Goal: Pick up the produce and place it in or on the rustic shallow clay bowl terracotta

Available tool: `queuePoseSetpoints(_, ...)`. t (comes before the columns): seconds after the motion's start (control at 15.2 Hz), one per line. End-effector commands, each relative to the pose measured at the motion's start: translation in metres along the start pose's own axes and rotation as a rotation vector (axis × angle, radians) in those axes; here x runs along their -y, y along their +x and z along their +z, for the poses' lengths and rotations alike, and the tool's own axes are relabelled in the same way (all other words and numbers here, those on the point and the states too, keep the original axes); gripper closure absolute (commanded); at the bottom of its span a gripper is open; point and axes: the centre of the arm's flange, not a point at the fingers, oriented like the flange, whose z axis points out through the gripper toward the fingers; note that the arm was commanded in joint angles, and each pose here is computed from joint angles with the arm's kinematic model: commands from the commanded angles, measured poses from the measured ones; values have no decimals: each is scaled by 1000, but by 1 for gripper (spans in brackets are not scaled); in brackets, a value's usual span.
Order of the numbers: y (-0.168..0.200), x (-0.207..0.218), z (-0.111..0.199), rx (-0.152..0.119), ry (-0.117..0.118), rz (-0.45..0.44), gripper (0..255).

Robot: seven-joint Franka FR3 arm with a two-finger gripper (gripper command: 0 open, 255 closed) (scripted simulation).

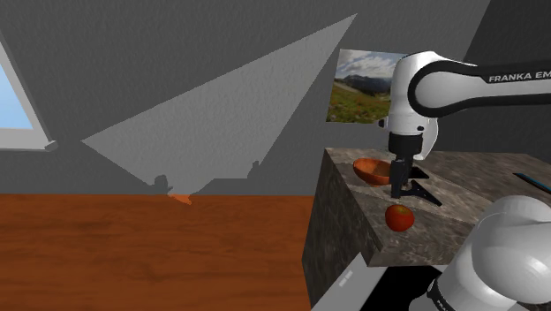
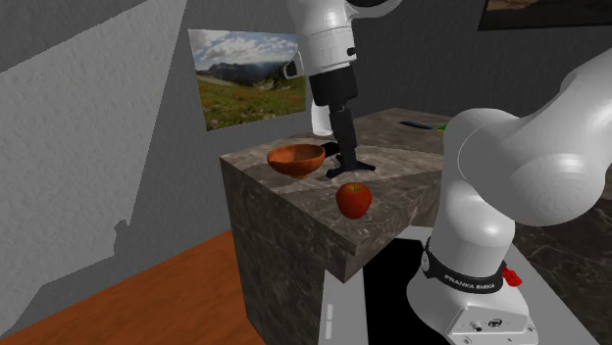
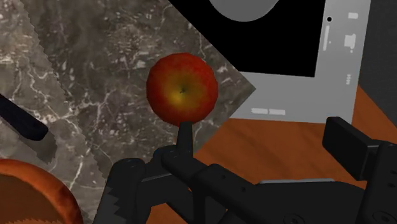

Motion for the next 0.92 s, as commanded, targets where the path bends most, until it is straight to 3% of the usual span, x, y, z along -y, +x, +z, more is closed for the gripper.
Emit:
queuePoseSetpoints(0.0, -1, -18, 21, 24, 2, -35, 0)
queuePoseSetpoints(0.33, -5, -59, 65, 78, 7, -109, 0)
queuePoseSetpoints(0.86, -8, -59, 105, 78, 7, -109, 0)
